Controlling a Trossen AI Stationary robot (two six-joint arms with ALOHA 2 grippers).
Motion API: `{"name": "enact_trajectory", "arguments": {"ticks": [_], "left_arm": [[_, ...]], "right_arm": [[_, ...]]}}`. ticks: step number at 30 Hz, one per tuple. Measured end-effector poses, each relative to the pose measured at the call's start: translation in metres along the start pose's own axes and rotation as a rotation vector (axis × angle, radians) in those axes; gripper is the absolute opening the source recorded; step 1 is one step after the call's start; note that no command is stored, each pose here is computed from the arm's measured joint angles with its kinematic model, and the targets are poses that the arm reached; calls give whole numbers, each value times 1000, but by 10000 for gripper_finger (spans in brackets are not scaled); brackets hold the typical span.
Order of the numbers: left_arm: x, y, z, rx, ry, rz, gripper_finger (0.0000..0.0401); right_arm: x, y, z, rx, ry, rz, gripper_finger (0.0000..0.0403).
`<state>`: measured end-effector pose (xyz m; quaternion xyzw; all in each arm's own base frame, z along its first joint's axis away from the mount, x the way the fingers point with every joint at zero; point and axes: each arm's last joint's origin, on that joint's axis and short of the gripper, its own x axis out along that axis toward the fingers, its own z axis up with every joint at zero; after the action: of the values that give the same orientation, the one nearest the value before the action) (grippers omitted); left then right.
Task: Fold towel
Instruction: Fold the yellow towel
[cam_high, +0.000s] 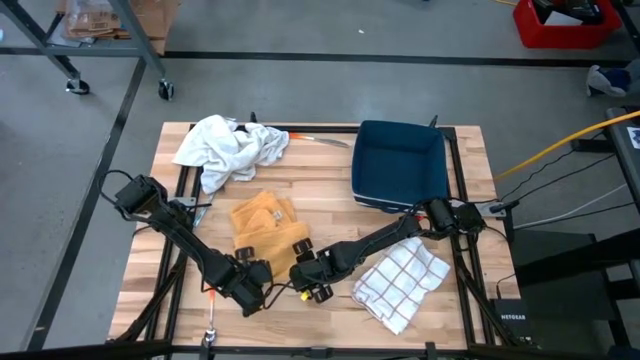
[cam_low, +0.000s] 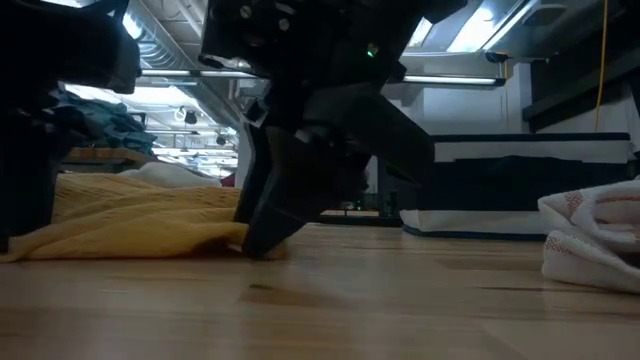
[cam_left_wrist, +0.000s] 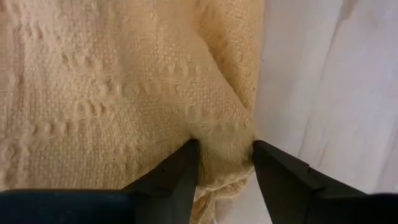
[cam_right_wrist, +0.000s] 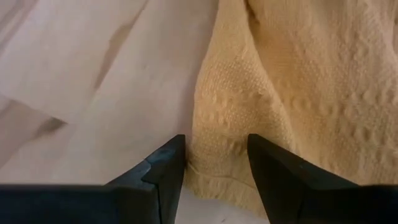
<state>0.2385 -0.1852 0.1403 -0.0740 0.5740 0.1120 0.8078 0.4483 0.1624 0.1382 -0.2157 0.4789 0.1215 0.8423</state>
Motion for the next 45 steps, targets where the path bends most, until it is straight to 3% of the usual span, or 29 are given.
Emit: {"name": "enact_trajectory", "arguments": {"ticks": [4,11,16,20,28,37,40,45], "left_arm": [[0,-1,0,-16,-8,-6,108],[-2,-6,5,-90,-22,-42,10],[-10,-16,8,-85,-24,-86,10],[-20,-28,12,-88,-26,-153,6],[-46,-53,19,-77,-59,-278,4],[-85,-76,33,-59,-125,-393,5],[-94,-76,34,-53,-115,-370,7],[-105,-66,34,-103,-73,-230,3]], "right_arm": [[0,0,0,0,0,1,132],[-2,9,-1,-19,23,50,12],[-6,22,-3,-16,63,74,24],[-18,37,1,-44,121,98,8],[-56,62,29,-112,103,127,12],[-106,58,64,-123,13,-10,14],[-116,48,73,-132,-30,-77,15],[-117,24,77,-108,-45,-154,16]]}}
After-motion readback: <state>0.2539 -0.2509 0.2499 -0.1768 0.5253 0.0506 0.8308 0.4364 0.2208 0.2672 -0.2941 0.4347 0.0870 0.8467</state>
